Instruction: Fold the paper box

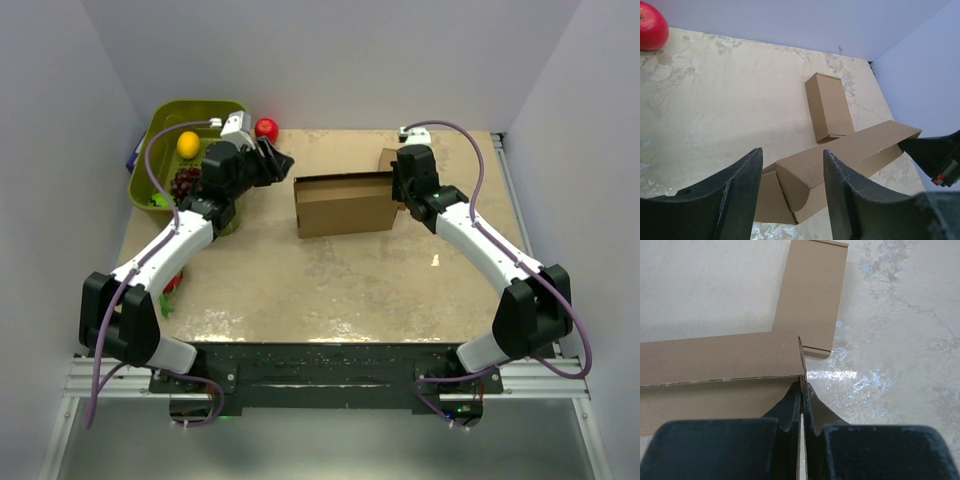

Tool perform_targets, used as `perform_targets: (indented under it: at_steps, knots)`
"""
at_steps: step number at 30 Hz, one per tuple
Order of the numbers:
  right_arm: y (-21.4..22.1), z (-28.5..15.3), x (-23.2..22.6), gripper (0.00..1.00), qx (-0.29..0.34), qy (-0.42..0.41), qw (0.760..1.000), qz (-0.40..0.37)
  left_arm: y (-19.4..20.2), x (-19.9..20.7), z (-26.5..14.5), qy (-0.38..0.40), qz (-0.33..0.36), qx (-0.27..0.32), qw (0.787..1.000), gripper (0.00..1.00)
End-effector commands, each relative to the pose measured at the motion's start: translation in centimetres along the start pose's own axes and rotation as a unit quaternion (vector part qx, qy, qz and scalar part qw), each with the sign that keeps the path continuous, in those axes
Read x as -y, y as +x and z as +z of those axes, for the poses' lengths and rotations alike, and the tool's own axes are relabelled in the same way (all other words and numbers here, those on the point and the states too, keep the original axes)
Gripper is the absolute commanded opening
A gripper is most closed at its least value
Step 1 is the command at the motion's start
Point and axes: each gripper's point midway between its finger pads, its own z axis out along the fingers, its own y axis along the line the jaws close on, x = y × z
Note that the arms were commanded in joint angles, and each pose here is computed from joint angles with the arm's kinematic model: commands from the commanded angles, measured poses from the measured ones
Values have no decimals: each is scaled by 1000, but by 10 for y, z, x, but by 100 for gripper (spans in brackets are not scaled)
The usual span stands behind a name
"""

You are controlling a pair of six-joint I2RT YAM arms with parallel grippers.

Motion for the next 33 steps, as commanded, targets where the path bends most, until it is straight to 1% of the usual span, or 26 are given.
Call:
perform_targets:
  at_steps: [1,6,23,27,33]
  knots:
    - [48,3,5,0,-85,7,996,-36,-4,7,8,9,-10,13,1000,56]
    - [48,3,4,0,-85,6,996,-34,10,8,8,9,-10,0,1000,56]
    - [48,2,5,0,-84,7,996,-34,57,-5,11,-9,-12,-38,999,55]
    - [47,1,4,0,-83,5,996,-32,76,-14,8,-18,-17,-54,998,53]
    - [48,1,5,0,-84,7,996,-33,93,-24,3,-27,-24,-64,997,50]
